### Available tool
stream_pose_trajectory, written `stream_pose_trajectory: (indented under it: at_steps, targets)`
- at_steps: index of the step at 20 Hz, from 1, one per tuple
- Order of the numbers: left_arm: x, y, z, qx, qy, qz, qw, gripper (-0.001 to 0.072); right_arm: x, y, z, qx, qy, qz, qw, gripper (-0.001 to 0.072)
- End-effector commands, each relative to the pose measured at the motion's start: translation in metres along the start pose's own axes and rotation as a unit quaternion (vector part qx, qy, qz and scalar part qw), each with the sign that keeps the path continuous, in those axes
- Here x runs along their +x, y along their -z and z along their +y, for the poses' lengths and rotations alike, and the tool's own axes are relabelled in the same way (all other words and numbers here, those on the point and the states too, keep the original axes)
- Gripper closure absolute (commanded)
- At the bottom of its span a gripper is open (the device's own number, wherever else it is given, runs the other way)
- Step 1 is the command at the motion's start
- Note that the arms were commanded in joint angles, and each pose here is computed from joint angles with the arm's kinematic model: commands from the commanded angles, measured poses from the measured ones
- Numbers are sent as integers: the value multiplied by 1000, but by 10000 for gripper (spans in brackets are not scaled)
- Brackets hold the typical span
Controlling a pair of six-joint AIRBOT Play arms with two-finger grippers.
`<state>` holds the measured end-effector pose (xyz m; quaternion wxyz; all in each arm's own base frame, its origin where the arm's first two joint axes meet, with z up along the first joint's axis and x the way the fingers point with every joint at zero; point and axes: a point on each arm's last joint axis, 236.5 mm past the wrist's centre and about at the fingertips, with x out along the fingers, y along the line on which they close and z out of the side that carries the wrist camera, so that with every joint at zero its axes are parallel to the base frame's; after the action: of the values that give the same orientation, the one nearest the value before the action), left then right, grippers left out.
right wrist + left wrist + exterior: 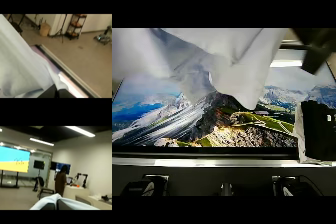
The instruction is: Fold the shirts.
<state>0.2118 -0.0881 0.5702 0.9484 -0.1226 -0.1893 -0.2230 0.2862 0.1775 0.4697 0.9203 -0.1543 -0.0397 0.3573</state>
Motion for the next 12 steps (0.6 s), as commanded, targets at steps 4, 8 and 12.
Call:
stream_pose_trajectory:
  at_steps: [4, 8, 12]
  targets:
    - [-7, 15, 2, 43, -15, 52, 998, 682, -32, 5, 28, 31, -26, 43, 998, 696]
    - [9, 134, 52, 10, -46, 210, 976, 682, -3, 150, 62, 99, -168, 298, 934, 696]
    - [11, 298, 126, -80, -105, 348, 928, 682, 64, 290, 51, 183, -189, 415, 871, 696]
